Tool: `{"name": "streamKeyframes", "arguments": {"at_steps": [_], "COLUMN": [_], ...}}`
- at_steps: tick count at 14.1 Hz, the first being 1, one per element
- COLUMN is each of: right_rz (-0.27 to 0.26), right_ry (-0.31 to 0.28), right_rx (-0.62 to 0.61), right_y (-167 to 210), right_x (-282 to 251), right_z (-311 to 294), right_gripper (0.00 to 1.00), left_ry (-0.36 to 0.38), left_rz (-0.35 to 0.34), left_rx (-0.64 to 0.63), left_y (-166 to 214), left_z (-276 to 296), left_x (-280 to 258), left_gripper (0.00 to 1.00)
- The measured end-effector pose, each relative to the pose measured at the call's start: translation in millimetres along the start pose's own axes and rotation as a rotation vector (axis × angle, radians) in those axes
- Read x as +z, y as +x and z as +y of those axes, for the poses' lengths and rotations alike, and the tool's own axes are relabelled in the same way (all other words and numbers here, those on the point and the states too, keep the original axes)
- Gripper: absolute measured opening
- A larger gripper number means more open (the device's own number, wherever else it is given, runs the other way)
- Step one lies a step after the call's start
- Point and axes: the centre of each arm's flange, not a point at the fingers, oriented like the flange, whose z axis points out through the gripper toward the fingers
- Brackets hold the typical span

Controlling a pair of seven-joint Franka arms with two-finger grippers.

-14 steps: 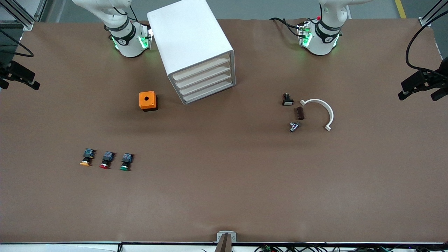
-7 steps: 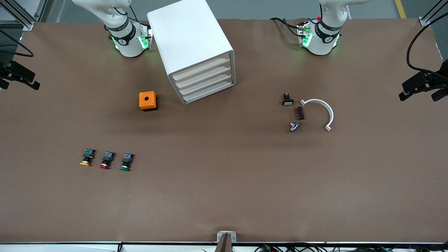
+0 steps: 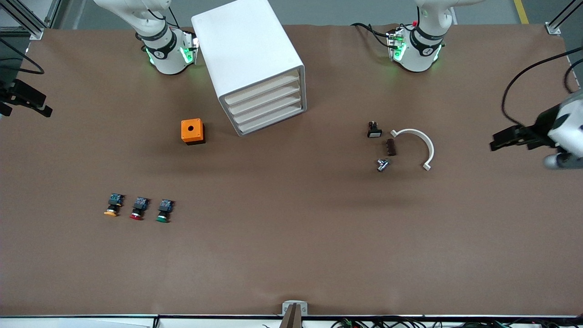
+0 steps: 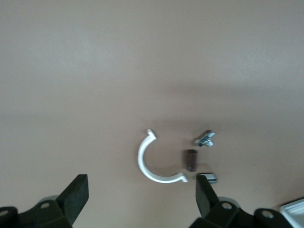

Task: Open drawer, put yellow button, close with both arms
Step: 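Reach the left gripper to the drawer while the right gripper reaches the yellow button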

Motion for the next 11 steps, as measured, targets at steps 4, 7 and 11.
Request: {"name": "streamKeyframes", "arguments": {"at_steps": [4,7,11], "right_rz": [0.002,-0.002,-0.123], "right_ry": [0.000,0.000,-0.001], "right_rx": [0.000,0.001,0.004], "right_y": [0,2,35], "right_x": [0,2,73], "right_z": [0,1,3], "right_gripper": [1.00,1.00,1.00], "left_ry": [0.050,0.181,0.278], "left_rz": [-0.105,-0.136,-0.140], "left_rx": [-0.236,-0.389,-0.588], "left_y": [0,-13,-33], "left_z": [99,172,251], "left_x": [68,130,194], "left_gripper": [1.00,1.00,1.00]}}
